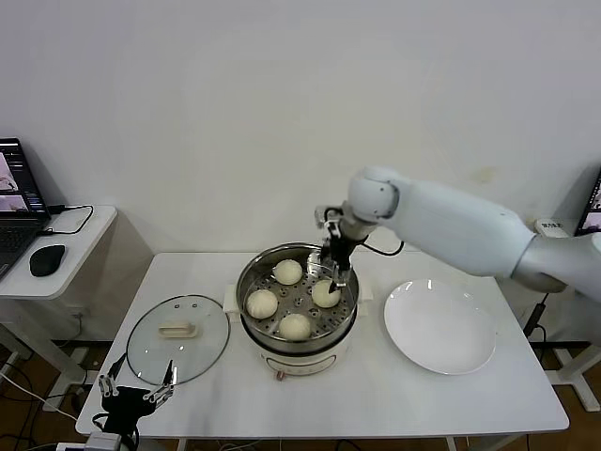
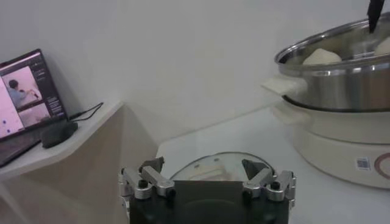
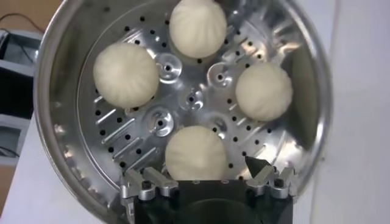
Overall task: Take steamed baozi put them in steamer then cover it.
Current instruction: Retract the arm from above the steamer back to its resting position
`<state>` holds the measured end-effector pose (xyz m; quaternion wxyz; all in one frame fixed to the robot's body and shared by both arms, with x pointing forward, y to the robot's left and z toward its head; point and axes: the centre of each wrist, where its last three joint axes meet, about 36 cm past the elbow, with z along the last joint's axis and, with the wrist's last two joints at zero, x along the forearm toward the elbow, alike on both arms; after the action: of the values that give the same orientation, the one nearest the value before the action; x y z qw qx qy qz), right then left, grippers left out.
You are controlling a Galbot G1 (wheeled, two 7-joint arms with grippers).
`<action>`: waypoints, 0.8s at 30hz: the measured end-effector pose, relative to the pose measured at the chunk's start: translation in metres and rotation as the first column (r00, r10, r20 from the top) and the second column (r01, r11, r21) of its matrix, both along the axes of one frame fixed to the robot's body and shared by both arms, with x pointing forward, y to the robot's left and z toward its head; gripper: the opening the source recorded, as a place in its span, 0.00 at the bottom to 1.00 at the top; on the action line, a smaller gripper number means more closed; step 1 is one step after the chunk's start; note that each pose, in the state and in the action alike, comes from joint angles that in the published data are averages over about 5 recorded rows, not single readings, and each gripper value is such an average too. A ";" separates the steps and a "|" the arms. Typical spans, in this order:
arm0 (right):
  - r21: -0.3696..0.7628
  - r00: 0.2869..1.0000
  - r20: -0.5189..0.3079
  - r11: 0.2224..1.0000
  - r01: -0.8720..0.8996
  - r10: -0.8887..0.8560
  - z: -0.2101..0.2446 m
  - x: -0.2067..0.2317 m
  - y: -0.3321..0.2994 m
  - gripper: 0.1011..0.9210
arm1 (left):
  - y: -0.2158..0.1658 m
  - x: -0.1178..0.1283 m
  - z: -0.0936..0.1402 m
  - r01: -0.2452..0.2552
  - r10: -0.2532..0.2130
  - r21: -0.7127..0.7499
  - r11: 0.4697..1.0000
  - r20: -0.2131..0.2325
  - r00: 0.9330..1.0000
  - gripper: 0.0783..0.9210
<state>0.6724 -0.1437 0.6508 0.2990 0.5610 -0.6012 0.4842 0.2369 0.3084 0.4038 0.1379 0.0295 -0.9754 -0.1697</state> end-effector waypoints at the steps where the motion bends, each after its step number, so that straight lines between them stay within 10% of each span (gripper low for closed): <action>1: 0.044 1.000 0.021 0.999 0.015 -0.016 0.006 -0.001 -0.007 0.88 | 0.000 0.000 -0.001 -0.003 0.003 -0.002 1.000 0.003 1.000 0.88; 12: 0.574 0.907 0.222 0.800 0.175 -0.358 0.036 -0.041 -0.093 0.88 | -0.005 -0.004 -0.007 -0.019 0.021 -0.035 0.999 0.074 0.997 0.88; 24: 0.909 0.706 0.091 0.348 0.229 -0.702 -0.050 -0.137 -0.174 0.88 | -0.010 0.005 -0.015 0.010 -0.007 -0.023 1.000 0.145 0.989 0.88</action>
<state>0.5358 -0.3177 0.6011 -0.0410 0.2900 -0.9468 0.1337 0.2419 0.2984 0.3889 0.0662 0.0359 -0.9848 -0.1563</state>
